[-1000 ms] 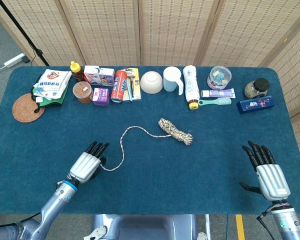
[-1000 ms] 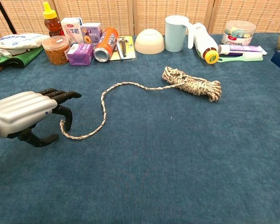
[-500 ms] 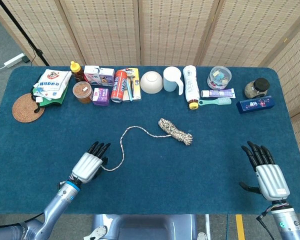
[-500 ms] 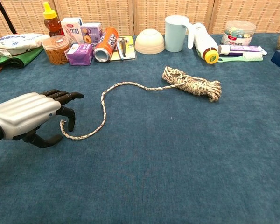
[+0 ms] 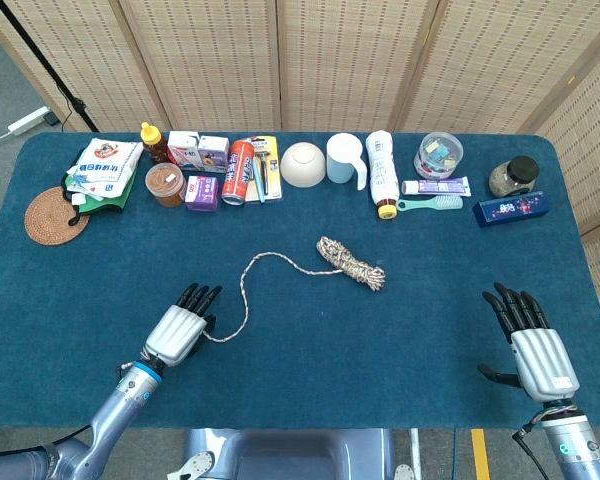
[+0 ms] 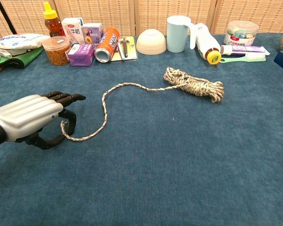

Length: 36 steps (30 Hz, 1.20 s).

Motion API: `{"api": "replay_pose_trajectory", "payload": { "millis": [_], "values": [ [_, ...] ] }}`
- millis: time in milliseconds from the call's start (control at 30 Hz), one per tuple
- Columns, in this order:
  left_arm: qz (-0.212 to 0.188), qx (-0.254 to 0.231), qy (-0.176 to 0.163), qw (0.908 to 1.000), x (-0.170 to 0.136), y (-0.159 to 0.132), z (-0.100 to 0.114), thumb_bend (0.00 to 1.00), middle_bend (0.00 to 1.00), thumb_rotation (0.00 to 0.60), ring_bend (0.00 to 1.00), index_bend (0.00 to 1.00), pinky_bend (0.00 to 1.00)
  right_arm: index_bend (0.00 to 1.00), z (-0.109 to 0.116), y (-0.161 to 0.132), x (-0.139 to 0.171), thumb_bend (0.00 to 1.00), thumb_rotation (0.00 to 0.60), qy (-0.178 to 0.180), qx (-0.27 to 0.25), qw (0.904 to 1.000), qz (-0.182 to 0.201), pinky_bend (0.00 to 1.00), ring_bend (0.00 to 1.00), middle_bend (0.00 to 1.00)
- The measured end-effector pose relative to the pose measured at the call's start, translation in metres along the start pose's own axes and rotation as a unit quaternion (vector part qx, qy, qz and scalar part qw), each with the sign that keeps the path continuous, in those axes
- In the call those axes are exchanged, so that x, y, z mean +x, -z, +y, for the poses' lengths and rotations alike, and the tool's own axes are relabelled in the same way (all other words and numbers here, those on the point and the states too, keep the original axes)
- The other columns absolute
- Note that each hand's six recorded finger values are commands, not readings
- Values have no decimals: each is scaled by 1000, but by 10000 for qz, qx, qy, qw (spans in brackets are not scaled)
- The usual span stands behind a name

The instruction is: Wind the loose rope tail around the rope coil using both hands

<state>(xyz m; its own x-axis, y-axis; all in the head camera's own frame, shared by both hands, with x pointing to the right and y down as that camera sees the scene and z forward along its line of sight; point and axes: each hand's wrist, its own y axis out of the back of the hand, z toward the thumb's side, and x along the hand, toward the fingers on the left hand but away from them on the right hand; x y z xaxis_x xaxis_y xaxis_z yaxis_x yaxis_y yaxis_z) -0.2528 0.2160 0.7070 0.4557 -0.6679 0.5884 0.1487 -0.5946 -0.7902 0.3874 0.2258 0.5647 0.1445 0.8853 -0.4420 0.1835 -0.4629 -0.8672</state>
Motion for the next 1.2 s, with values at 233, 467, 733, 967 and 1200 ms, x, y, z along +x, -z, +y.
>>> {"api": "replay_pose_trajectory", "payload": {
  "millis": [233,467,733,967,1200],
  "values": [
    [27,25,-21,10000,1,1,0,470,0,600,0,539,0,0,0,0,0,0,600,4,-22,10000,17,0,0,0],
    [41,-20,-36,10000,1,1,1,503,0,600,0,590,0,0,1,0,0,0,600,2,-35,10000,19,0,0,0],
    [89,-51,-115,9999,0,6,6,503,0,600,0,594,0,0,0,0,0,0,600,-8,-34,10000,26,0,0,0],
    [151,-177,-278,9993,-3,14,19,503,0,600,0,599,0,0,-1,0,-1,0,600,-18,-26,10000,26,0,0,0],
    [259,-286,-508,9980,-6,29,40,505,0,600,0,602,0,0,-4,-2,-1,0,600,-66,-4,10000,49,0,0,0]
  ]
}}
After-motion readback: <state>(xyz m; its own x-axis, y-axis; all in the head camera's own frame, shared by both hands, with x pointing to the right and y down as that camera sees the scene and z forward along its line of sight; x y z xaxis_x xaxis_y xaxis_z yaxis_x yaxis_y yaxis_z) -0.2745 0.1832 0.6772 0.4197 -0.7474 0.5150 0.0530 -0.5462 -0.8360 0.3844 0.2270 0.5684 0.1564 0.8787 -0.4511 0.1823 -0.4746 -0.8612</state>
